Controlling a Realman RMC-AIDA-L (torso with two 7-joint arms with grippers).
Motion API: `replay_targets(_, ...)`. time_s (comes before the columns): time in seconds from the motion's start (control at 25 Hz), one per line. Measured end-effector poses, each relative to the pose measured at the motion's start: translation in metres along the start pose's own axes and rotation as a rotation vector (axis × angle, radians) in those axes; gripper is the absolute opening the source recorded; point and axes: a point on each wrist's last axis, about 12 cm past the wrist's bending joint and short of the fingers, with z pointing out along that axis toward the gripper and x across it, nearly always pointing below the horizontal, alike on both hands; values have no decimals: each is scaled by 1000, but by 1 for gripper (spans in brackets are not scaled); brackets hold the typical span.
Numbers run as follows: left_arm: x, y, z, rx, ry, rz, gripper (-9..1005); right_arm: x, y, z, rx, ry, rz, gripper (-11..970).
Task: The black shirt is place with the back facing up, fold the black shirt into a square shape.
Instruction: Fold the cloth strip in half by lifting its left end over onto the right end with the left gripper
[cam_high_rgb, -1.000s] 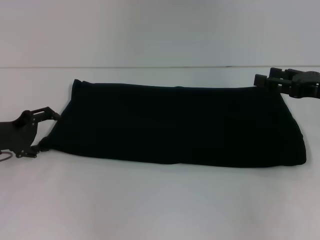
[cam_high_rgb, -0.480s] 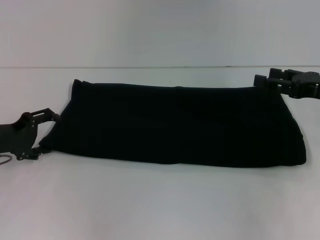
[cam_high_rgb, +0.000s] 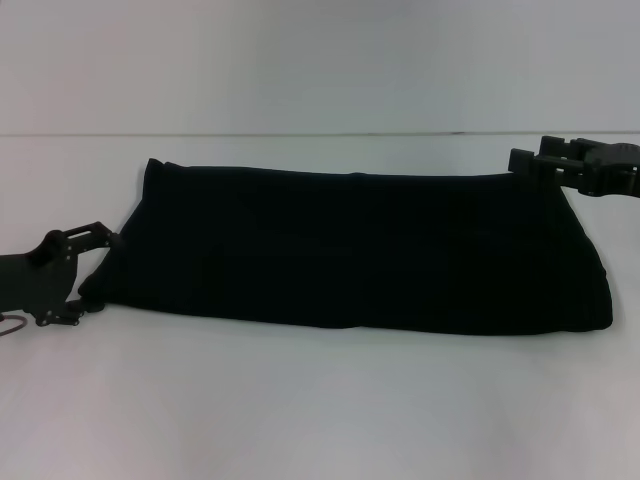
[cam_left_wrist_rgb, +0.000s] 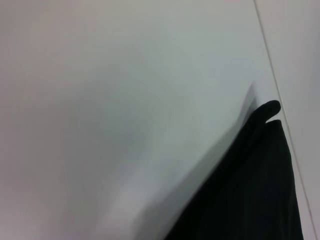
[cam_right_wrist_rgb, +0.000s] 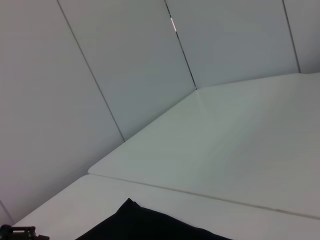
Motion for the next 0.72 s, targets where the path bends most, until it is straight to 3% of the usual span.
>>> replay_targets(0.72,-1,2,1,-5,-21,-9,948,-2,-1,2,9,-2,-5,808)
